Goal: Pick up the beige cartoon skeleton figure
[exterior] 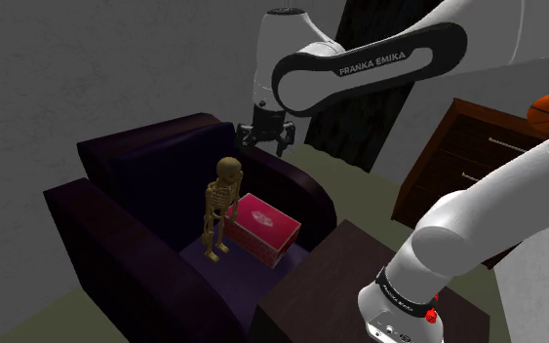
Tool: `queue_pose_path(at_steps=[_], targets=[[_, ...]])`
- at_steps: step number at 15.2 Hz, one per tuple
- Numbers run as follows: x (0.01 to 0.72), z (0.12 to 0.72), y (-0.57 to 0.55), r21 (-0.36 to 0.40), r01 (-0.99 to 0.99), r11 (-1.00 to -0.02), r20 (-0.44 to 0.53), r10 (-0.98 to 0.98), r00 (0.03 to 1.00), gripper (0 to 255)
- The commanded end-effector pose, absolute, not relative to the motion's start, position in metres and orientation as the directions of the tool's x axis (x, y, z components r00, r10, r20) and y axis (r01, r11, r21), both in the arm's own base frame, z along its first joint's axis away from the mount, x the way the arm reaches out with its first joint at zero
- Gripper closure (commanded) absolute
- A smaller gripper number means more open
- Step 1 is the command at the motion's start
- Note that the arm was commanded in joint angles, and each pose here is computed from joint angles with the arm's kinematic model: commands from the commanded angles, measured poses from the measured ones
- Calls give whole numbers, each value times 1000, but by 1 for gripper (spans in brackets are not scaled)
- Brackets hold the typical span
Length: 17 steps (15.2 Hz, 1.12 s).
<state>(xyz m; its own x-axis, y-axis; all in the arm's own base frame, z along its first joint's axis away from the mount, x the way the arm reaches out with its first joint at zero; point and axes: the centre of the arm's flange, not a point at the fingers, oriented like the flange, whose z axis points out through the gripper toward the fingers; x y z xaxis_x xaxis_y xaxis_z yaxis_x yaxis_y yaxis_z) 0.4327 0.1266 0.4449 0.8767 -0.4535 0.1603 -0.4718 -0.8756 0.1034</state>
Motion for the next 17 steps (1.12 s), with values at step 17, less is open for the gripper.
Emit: queue_pose_path(at_steps=[17], targets=[[591,265,179,97,-818,-567,121,-809,575,0]])
